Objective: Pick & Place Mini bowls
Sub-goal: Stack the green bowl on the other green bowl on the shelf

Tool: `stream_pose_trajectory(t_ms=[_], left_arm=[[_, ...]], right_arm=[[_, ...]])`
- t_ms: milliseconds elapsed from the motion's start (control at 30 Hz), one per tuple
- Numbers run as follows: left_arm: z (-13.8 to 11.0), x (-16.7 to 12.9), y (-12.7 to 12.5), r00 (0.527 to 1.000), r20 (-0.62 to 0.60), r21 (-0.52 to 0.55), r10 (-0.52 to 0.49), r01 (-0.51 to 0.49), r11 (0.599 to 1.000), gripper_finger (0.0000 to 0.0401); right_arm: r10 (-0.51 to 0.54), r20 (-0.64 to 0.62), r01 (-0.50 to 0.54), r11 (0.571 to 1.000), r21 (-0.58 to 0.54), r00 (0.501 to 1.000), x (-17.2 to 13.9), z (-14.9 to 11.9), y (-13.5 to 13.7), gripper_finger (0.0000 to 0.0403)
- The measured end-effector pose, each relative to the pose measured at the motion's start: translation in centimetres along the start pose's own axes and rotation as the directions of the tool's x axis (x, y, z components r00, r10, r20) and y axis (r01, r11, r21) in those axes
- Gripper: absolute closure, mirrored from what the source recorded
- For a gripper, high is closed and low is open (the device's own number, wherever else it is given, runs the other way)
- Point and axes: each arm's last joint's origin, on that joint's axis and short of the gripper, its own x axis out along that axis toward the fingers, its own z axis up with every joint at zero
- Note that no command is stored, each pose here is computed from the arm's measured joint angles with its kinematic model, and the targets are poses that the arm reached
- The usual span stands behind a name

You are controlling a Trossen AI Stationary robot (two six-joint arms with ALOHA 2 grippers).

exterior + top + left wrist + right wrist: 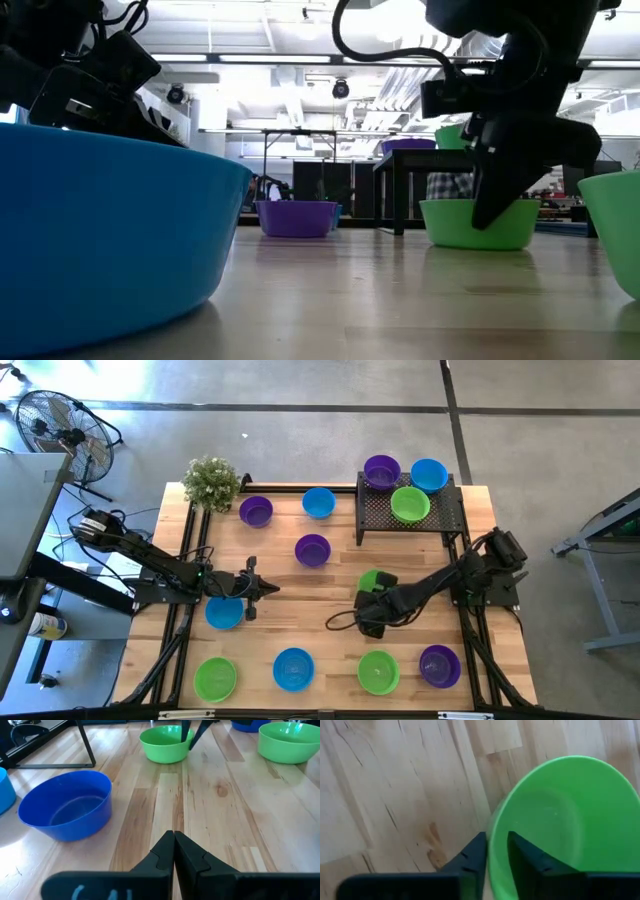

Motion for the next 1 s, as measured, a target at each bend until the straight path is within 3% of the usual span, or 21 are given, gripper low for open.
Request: stream_pose_trajectory(t_ms=[167, 467, 767, 1000], left_arm=[[0.0, 0.0, 0.0, 1.000, 0.000, 0.000, 0.000, 0.000, 1.000, 0.0398], [0.0, 0.0, 0.0, 1.000, -0.001, 0.000, 0.000, 0.000, 1.000, 0.0398], [0.0, 0.0, 0.0, 1.000, -0.001, 0.000, 0.000, 0.000, 1.000, 0.0398], [0.0, 0.0, 0.0, 1.000, -0.001, 0.000, 0.001, -0.001, 1.000, 0.0398]], right_arm=[[0.014, 0.006, -0.014, 0.999, -0.036, 1.000, -0.7, -0.3, 0.3, 0.0397], [0.074, 0.136, -0.067, 0.996, -0.053, 0.988, -6.2, -1.2, -0.8, 0.0400], [0.012, 0.353, -0.033, 0.998, 0.052, 0.935, -15.1, 0.1, -5.4, 0.0400], [-0.178, 0.281, 0.129, 0.975, 0.182, 0.943, -19.2, 2.8, -12.0, 0.0397]])
